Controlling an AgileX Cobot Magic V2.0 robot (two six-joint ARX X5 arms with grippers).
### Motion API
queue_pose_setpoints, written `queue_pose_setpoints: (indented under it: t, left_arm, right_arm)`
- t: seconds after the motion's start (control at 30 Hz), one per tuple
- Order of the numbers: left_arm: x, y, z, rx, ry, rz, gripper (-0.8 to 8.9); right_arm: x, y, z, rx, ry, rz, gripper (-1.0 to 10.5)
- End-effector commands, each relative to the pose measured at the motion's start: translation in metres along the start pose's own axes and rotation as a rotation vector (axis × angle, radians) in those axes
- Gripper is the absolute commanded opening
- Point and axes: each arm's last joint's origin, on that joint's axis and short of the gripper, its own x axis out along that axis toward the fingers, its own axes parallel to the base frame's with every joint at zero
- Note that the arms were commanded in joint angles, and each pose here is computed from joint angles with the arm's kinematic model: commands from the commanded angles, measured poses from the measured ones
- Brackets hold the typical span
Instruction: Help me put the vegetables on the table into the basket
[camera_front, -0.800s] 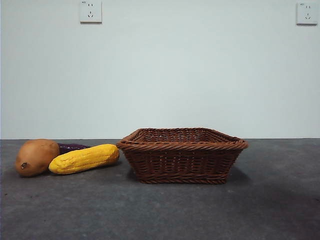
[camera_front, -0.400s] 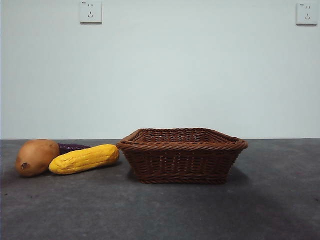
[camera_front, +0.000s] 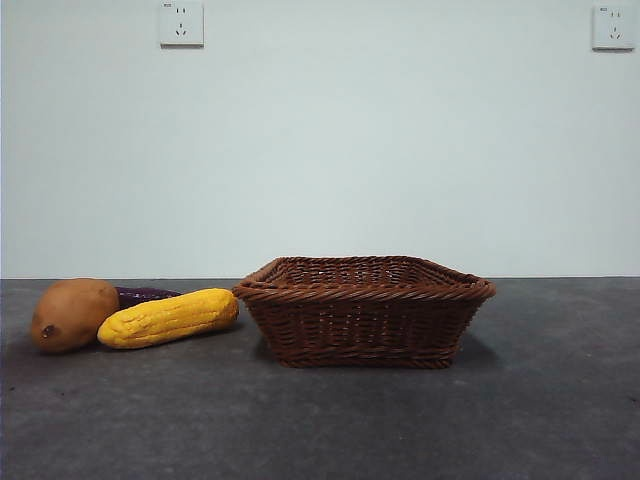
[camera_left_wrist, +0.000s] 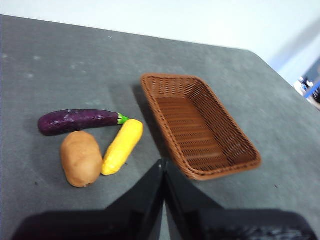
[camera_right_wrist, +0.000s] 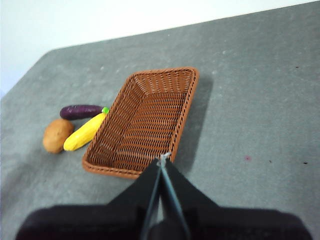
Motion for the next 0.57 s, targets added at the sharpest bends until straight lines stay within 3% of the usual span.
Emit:
queue_pose_setpoints:
  t: [0.03,0.23,0.5,0.57]
  left_arm:
    - [-0.009,-0.009,0.012,0.064,0.016,-0.025,-0.06]
    - [-0.023,-0.022,0.031,0.121,0.049,-0.056,-0.07]
    - [-0.021,-0.023,0.034,0.118,0.071,-0.069,0.03]
    - [-0.021,-0.023,0.035,0.118,0.070,-0.070,1.40]
  right_arm:
    - [-0.008,0.005,0.010,-0.067,0.026,0.001,-0.1]
    - [-0.015,0.009,0.020,-0.091,0.085,-0.001,-0.1]
    - [-0.015,0.010,0.020,-0.085,0.094,0.021,0.1]
    - [-0.015,0.011,0.020,-0.084,0.095,0.048,0.7]
